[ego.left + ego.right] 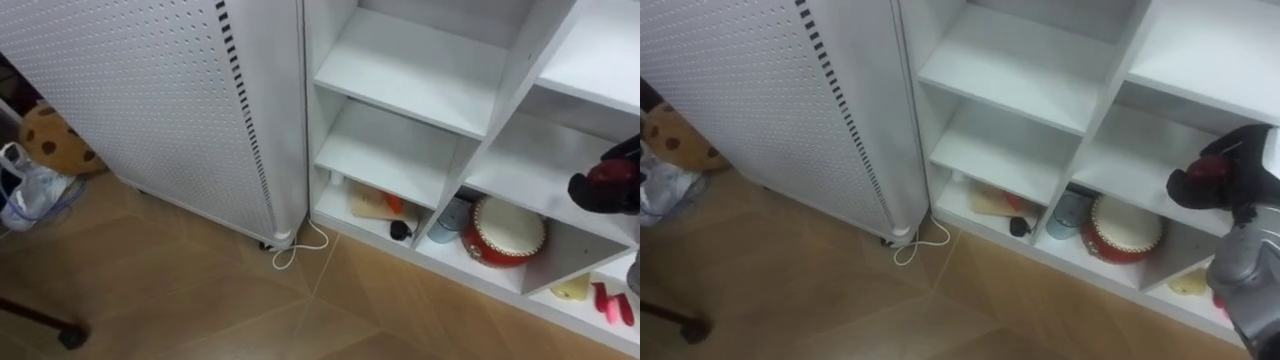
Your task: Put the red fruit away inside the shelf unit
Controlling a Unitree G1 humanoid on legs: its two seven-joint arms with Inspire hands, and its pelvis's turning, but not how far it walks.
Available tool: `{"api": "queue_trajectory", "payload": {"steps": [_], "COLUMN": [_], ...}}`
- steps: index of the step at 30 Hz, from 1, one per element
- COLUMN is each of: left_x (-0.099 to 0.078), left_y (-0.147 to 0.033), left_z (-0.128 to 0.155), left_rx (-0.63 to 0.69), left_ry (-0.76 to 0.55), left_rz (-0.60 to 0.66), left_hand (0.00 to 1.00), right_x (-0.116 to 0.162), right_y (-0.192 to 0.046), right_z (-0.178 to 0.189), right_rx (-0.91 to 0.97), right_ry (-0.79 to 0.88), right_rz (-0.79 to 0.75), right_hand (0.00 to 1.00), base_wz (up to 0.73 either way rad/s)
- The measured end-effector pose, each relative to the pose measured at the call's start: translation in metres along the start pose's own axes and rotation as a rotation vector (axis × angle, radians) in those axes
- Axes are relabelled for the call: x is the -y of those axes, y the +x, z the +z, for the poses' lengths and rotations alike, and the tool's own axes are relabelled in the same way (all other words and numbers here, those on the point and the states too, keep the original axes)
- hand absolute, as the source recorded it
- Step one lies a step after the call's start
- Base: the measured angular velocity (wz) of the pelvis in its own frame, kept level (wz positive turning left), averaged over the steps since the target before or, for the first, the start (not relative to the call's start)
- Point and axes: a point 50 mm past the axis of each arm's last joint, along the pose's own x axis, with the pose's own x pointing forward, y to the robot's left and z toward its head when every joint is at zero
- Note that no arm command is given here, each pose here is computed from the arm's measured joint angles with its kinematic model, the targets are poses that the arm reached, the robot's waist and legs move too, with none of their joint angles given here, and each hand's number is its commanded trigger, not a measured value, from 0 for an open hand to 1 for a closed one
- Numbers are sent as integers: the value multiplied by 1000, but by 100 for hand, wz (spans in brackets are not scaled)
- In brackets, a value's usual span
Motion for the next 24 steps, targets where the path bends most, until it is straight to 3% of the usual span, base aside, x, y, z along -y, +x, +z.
{"api": "queue_trajectory", "payload": {"steps": [24], "left_x": [2], "left_y": [-5], "left_z": [-10], "left_rx": [-12], "left_ry": [7], "left_rz": [18], "left_hand": [0], "right_x": [2], "right_y": [1], "right_z": [-5], "right_rx": [-47], "right_ry": [11], "right_rz": [-20], "right_hand": [0], "base_wz": [2]}}
